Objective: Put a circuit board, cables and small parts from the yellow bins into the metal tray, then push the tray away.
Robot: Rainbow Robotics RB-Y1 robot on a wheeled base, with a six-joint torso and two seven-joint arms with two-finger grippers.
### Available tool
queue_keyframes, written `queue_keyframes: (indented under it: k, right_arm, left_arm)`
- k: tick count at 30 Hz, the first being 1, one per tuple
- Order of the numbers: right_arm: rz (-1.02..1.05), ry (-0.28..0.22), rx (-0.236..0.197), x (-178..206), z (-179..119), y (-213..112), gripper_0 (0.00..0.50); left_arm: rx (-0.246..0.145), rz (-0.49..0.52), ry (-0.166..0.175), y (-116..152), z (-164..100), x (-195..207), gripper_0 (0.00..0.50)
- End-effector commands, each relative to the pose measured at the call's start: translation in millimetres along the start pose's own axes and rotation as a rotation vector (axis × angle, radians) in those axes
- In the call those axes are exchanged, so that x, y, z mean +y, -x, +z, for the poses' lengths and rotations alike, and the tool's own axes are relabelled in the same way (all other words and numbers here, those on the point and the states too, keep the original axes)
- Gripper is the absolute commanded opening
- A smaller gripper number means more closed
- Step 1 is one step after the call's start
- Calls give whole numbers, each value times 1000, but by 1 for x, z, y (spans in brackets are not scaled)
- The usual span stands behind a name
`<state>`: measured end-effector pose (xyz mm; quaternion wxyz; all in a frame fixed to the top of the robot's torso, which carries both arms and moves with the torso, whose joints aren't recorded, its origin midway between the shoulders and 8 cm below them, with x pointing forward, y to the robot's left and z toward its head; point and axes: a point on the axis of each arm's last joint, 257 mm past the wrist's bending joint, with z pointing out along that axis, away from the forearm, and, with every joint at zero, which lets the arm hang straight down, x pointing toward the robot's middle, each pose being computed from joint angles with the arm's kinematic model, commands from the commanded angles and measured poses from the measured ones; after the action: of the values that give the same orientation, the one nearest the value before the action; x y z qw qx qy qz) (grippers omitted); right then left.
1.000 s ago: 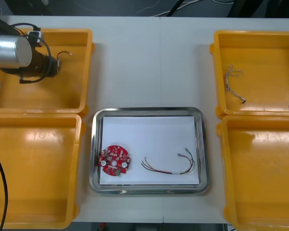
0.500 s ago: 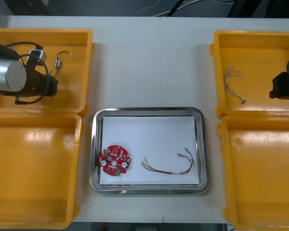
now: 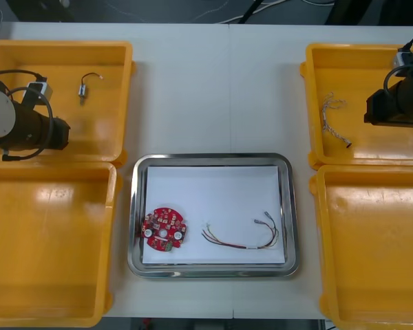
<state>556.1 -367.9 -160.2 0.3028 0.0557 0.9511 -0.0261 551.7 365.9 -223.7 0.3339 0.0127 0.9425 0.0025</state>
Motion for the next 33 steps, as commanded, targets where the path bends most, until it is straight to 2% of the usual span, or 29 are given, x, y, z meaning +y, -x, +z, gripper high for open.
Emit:
queue_keyframes:
  k: [1,2,4,5,9,11,14,19,22,27,33]
  right_arm:
    - [-21,44,-59,18,-8,35,500]
    - [-16,49,-63,20,-7,37,500]
    - [-8,68,-71,28,-2,41,500]
    - [-5,79,-76,33,2,44,500]
    - [0,104,-109,48,14,50,500]
    - [-6,107,-118,54,18,50,500]
    - [-26,114,-103,65,23,43,500]
    - [-96,99,-58,78,37,20,500]
    - [-114,93,-38,79,43,10,500]
    - [-135,92,-12,81,52,-5,500]
    - [-159,89,8,81,58,-17,500]
  left_arm:
    - [-29,115,36,14,-19,23,140]
    - [-32,116,35,16,-20,23,159]
    - [-33,118,34,18,-21,22,238]
    - [-33,116,31,18,-22,21,319]
    - [-38,116,30,22,-24,20,368]
    - [-34,118,31,25,-27,21,379]
    - [-22,117,31,31,-35,22,386]
    - [-25,116,37,46,-47,21,424]
    - [-21,112,43,52,-52,22,428]
    - [-21,94,40,62,-51,24,430]
    - [-27,84,52,66,-39,33,431]
